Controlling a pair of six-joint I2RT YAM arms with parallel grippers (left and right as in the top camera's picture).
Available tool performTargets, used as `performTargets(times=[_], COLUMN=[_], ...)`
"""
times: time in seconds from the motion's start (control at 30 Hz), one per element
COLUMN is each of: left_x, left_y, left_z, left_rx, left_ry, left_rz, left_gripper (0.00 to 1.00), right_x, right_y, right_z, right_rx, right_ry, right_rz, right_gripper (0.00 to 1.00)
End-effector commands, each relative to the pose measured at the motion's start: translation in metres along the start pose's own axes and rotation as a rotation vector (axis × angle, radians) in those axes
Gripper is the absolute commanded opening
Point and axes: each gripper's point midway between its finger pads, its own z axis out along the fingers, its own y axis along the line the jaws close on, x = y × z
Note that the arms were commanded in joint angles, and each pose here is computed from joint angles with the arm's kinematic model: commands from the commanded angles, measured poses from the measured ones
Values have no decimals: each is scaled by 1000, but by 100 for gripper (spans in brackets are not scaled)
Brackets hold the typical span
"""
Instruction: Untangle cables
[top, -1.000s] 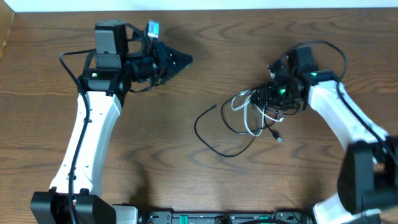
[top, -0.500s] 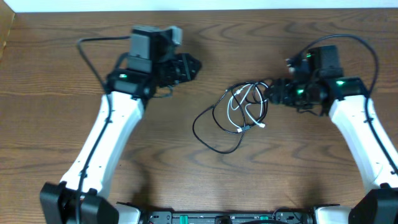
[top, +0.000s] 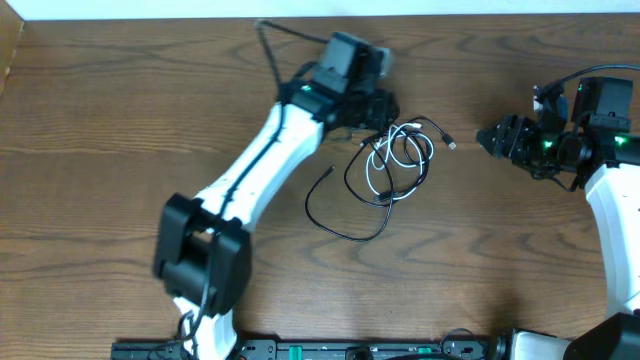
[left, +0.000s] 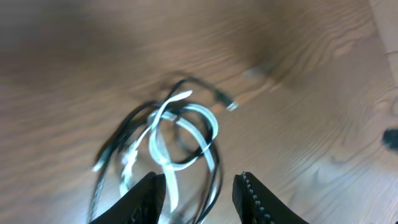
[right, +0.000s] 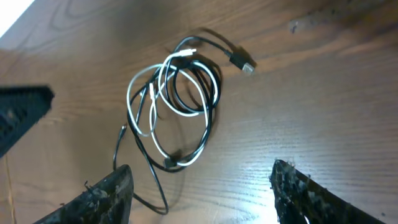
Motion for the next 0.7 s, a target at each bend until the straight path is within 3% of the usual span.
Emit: performTargets(times=[0.0, 0.13, 0.43, 0.67], left_x=[2, 22, 46, 56], left_y=[-6, -16, 15, 36], left_z=[33, 63, 100, 120], left_rx=[-18, -18, -298, -396], left_ry=[25, 74, 43, 10], left_rz=[-22, -25, -104, -187], left_gripper=[39, 39, 38, 38], right_x=[-5, -5, 0, 2], right_y=[5, 5, 4, 3], right_z=[-9, -9, -9, -9], right_rx=[-16, -14, -11, -8], right_ry=[-20, -19, -2, 8], right_rz=[-48, -50, -40, -36], right_gripper=[68, 68, 68, 67])
